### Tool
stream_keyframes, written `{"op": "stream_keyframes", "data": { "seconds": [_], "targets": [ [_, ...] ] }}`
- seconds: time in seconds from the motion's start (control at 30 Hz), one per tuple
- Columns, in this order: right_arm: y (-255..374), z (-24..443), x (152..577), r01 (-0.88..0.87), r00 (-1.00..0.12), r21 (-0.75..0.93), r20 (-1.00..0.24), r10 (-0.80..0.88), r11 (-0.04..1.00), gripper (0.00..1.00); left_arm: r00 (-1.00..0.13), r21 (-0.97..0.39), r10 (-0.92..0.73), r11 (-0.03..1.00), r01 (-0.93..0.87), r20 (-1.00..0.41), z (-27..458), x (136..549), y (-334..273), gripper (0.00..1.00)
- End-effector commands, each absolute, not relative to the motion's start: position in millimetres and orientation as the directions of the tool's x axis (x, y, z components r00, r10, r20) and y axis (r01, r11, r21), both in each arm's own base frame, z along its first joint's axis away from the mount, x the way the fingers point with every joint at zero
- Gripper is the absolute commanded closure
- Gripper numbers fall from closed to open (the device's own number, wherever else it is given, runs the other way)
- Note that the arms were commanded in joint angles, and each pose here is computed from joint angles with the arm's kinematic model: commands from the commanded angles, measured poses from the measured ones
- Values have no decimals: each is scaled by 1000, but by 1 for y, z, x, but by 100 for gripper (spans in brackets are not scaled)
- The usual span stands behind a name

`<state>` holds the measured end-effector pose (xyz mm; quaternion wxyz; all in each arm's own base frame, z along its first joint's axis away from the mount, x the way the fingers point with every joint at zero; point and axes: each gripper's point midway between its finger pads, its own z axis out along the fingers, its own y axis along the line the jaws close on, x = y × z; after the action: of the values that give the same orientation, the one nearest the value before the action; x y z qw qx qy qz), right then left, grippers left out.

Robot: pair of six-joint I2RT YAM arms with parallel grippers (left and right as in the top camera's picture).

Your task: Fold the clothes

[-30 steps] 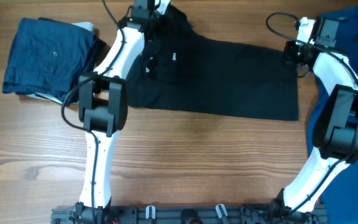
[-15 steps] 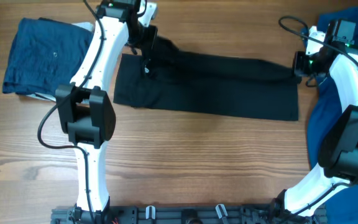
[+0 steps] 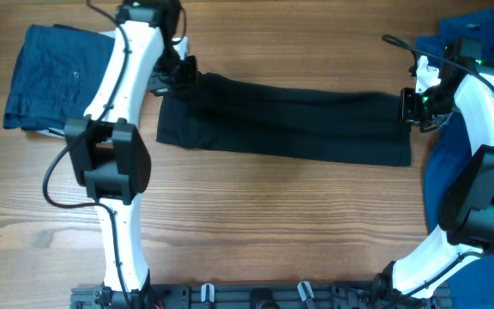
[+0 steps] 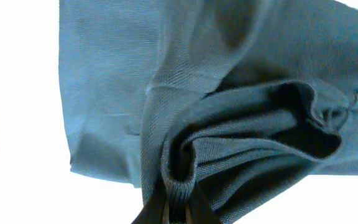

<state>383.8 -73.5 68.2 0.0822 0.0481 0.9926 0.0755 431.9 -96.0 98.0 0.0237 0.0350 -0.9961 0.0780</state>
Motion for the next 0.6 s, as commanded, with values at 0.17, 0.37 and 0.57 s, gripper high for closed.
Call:
{"op": "stream_keyframes", "data": {
  "seconds": [0.17,0.37,0.57],
  "targets": [
    [-82,65,371,162,-980,104,-97,172,981,96,-989,-115,-134,983,-141,70,106,422,-75,95],
    [-72,51,352,201,-978,136,-20,206,970,96,-973,-82,-130,986,-148,191,64,393,-74,94],
    [-66,62,346,215,-977,159,19,214,964,32,-971,-80,-135,985,-153,198,61,391,-71,61]
  ]
}}
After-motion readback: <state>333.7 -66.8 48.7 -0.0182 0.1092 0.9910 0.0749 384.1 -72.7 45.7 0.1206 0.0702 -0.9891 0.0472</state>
